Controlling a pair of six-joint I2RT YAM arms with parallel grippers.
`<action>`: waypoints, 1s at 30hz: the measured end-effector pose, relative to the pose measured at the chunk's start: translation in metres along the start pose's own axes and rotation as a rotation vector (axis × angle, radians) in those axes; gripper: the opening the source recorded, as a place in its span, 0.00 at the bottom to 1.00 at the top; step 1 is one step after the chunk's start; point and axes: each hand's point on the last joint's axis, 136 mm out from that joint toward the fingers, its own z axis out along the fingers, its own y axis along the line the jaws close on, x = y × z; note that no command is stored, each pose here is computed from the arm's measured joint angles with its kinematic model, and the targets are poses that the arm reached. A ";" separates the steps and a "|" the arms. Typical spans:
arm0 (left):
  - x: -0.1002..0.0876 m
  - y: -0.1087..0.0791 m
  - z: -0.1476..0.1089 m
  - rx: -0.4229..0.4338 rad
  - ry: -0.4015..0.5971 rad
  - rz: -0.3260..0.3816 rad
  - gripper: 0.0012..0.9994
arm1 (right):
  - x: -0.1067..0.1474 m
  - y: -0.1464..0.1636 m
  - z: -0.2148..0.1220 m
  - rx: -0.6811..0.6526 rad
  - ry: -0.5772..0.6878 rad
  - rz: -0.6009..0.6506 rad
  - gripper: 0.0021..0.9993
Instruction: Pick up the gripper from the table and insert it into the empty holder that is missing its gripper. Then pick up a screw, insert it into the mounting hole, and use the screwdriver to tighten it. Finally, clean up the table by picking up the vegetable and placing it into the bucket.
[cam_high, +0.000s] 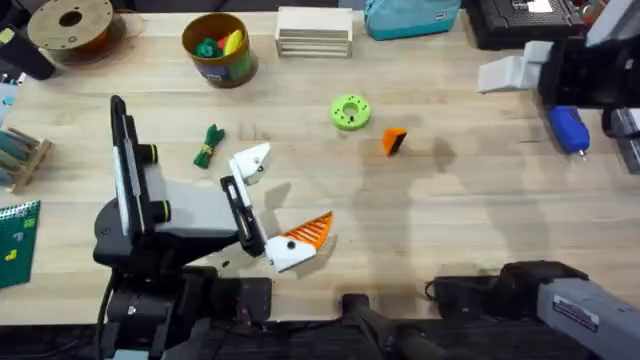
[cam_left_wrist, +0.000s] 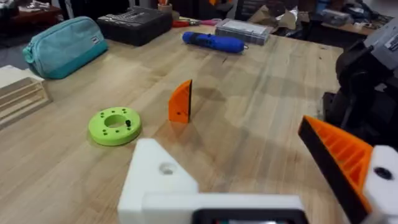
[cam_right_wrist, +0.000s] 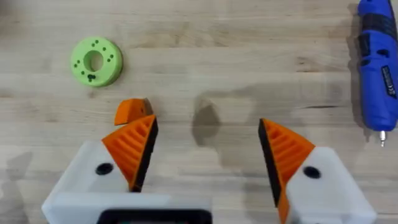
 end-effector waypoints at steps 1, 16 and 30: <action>0.000 0.000 0.000 0.000 0.000 0.000 0.99 | 0.000 0.000 0.000 -0.002 0.001 0.003 0.94; 0.000 0.000 0.000 0.002 0.000 0.000 0.99 | 0.034 0.085 0.027 -0.178 0.184 -0.157 0.94; 0.000 0.000 0.000 0.002 0.000 0.000 0.99 | 0.067 0.139 0.104 -0.147 0.346 -0.357 0.94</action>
